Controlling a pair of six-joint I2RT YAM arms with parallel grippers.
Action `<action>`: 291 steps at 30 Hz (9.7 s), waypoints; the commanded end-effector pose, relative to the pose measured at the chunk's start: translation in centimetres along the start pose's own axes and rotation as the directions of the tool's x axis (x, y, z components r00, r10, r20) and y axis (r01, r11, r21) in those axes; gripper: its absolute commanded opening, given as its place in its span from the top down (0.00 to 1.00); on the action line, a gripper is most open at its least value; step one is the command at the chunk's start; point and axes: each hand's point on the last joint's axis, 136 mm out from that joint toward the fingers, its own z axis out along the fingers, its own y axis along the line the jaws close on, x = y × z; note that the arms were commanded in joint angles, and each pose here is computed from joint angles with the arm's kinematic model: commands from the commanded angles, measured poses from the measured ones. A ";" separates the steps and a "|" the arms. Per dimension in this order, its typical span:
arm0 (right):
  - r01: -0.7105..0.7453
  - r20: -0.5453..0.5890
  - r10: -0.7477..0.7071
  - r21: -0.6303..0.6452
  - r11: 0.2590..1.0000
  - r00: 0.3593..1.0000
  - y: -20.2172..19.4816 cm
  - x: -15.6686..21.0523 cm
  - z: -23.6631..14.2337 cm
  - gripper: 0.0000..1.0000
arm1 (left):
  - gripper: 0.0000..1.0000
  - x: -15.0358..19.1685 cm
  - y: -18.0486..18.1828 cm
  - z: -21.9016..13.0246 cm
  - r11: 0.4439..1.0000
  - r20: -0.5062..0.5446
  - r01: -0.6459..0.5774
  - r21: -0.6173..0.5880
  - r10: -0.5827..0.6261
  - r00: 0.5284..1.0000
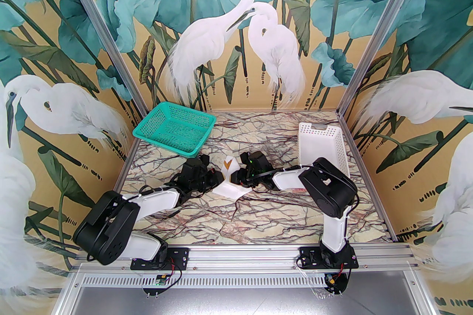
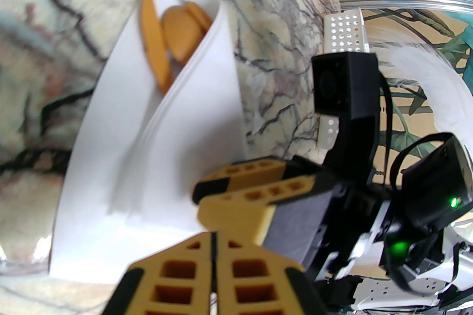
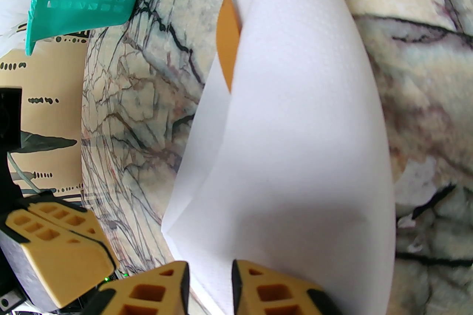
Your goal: Place the utensils on the paper napkin and roll it up
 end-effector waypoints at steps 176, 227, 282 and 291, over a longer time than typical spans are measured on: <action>0.032 0.056 -0.030 -0.035 0.999 0.998 -2.6 -6.0 -6.4 1.00 | 1.00 10.1 6.0 3.7 0.915 -0.281 -0.272 -0.297 0.188 0.941; 0.011 -0.020 -0.010 0.048 0.999 1.000 -4.7 -2.7 -6.2 1.00 | 1.00 10.0 7.3 3.6 0.885 -0.300 -0.288 -0.366 0.181 0.937; 0.004 -0.070 0.002 0.093 0.996 0.998 -6.3 1.3 -6.7 1.00 | 1.00 9.4 7.2 3.4 0.869 -0.298 -0.309 -0.387 0.199 0.934; -0.020 -0.082 0.035 0.176 0.984 0.996 -9.2 2.7 -6.9 1.00 | 1.00 9.5 7.7 3.3 0.865 -0.292 -0.300 -0.403 0.189 0.937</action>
